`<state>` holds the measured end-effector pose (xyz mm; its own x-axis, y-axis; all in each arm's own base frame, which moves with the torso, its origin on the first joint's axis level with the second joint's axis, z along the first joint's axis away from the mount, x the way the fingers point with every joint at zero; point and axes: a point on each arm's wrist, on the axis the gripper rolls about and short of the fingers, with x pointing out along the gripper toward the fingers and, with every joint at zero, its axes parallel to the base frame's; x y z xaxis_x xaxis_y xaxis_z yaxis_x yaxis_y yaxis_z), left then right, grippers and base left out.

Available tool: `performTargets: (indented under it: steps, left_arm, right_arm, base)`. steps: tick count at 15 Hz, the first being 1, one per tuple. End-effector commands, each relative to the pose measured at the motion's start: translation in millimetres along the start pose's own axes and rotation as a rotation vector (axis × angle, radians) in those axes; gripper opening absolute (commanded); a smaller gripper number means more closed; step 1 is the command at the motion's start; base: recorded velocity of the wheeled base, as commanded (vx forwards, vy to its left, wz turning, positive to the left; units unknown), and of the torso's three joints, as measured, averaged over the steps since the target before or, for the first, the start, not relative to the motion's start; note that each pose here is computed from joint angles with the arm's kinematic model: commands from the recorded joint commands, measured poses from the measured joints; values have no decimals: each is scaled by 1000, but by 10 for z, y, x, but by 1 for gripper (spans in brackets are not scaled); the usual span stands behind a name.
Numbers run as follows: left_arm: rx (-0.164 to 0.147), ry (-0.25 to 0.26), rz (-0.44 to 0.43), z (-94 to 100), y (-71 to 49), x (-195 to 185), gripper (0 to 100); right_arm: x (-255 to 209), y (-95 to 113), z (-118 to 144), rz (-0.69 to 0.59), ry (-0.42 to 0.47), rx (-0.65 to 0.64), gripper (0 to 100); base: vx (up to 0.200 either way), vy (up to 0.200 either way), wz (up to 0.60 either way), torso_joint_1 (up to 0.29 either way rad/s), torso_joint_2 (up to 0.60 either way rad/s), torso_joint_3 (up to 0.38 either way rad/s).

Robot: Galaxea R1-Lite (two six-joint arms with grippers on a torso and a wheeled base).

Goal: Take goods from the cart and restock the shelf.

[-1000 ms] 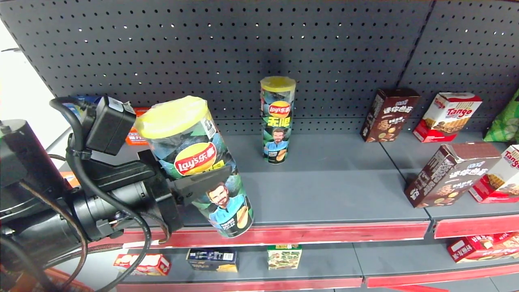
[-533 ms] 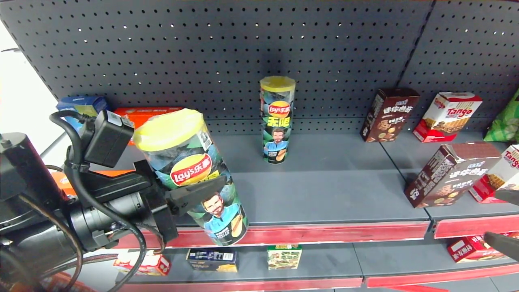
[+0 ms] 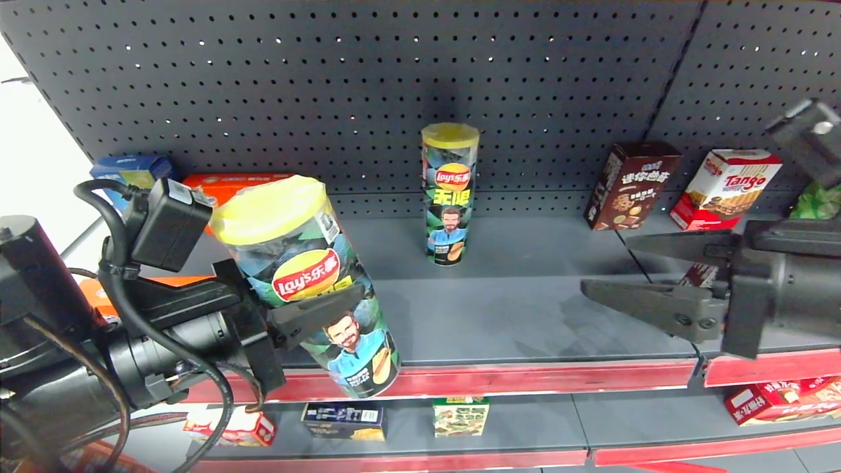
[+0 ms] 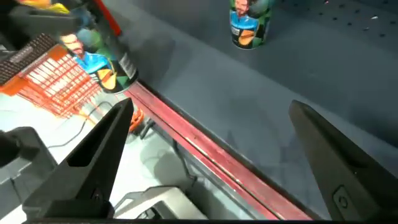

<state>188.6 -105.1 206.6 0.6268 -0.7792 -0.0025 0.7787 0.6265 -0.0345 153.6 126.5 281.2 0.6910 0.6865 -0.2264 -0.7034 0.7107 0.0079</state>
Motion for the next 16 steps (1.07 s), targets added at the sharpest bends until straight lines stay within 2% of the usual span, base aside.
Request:
performTargets:
  steps: [1, 4, 5, 6, 10, 12, 14, 16]
  left_arm:
    - [1, -3, 1, 4, 0, -2, 0]
    - [1, -4, 0, 8, 0, -1, 0]
    - [1, -3, 2, 5, 5, 1, 0]
    - [1, -3, 2, 5, 5, 1, 0]
    - [1, -3, 2, 4, 3, -3, 0]
    - [1, -4, 2, 8, 3, -2, 0]
    - [0, -1, 2, 0, 2, -4, 0]
    - [-1, 2, 1, -8, 0, -1, 0]
  right_arm:
    - [444, -33, -19, 2, 53, 3, 100]
    - [838, -184, -40, -75, 59, 9, 100]
    - [981, -224, -31, -110, 37, 4, 100]
    - [1190, -355, -31, -153, 9, 7, 100]
    - [1514, -632, 96, -200, -31, 15, 100]
    - [1615, -754, 73, -182, -31, -9, 100]
    - [1657, -899, 74, -86, -74, -103, 100]
    - [1686, -973, 66, 6, -96, -124, 100]
  base:
    - [0, 0, 0, 0, 0, 0]
    - [0, 0, 0, 0, 0, 0]
    - [0, 0, 0, 0, 0, 0]
    - [0, 0, 0, 0, 0, 0]
    - [0, 0, 0, 0, 0, 0]
    - [0, 0, 0, 0, 0, 0]
    - [0, 0, 0, 0, 0, 0]
    - [0, 0, 0, 0, 0, 0]
